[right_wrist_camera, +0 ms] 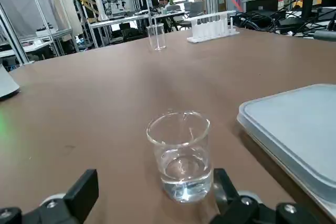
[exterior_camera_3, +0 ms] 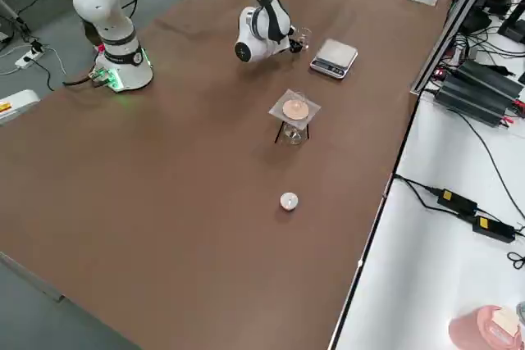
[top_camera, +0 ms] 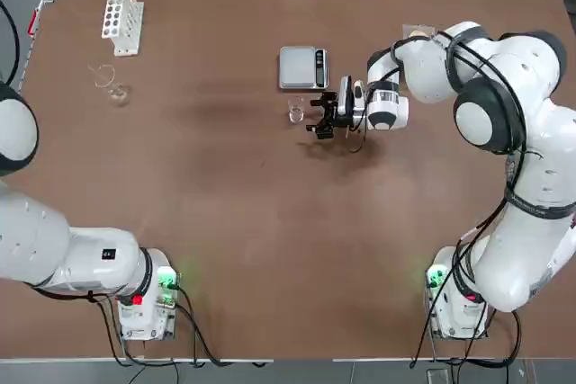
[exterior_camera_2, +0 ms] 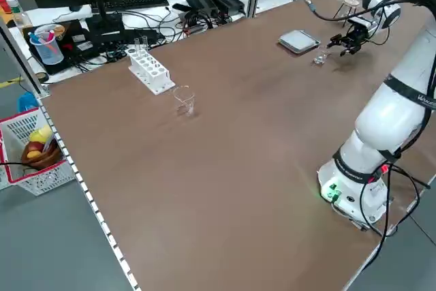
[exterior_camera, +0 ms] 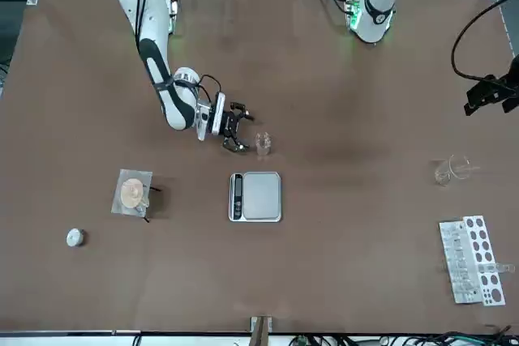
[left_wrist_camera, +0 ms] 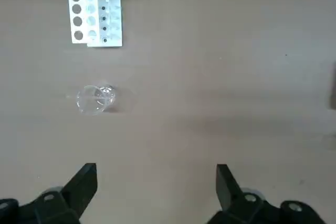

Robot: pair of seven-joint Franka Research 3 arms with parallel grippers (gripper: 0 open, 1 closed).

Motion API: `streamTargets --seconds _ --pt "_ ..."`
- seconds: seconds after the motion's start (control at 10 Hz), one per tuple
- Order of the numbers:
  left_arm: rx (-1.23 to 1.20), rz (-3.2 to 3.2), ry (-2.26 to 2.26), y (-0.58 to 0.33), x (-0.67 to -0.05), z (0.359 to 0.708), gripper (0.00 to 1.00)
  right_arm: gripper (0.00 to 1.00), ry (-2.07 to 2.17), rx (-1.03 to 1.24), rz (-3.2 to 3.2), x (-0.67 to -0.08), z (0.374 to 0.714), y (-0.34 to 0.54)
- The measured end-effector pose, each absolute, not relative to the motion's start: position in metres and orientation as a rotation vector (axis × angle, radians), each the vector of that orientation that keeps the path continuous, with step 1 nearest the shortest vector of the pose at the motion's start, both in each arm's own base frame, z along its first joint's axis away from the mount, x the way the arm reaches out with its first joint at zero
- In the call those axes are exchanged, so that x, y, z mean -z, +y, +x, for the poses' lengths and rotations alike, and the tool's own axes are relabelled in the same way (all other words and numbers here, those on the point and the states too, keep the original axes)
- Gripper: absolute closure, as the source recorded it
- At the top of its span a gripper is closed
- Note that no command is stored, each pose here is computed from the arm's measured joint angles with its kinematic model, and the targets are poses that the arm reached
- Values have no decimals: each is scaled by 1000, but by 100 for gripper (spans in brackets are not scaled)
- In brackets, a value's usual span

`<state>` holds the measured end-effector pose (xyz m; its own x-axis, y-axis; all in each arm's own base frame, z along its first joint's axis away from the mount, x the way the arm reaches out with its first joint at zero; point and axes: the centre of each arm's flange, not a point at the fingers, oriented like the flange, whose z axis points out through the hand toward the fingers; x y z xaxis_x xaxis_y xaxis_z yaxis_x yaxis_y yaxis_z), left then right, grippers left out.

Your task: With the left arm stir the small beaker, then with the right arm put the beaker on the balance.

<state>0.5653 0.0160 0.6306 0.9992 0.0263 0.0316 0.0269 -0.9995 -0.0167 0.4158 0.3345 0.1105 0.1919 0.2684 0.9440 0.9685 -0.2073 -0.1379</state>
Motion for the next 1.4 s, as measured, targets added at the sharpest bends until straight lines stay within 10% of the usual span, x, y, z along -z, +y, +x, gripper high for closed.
streamTargets --seconds 1.4 --pt "116 -3123 -24 4 -642 568 0 3 -1177 1075 -1630 -94 416 362"
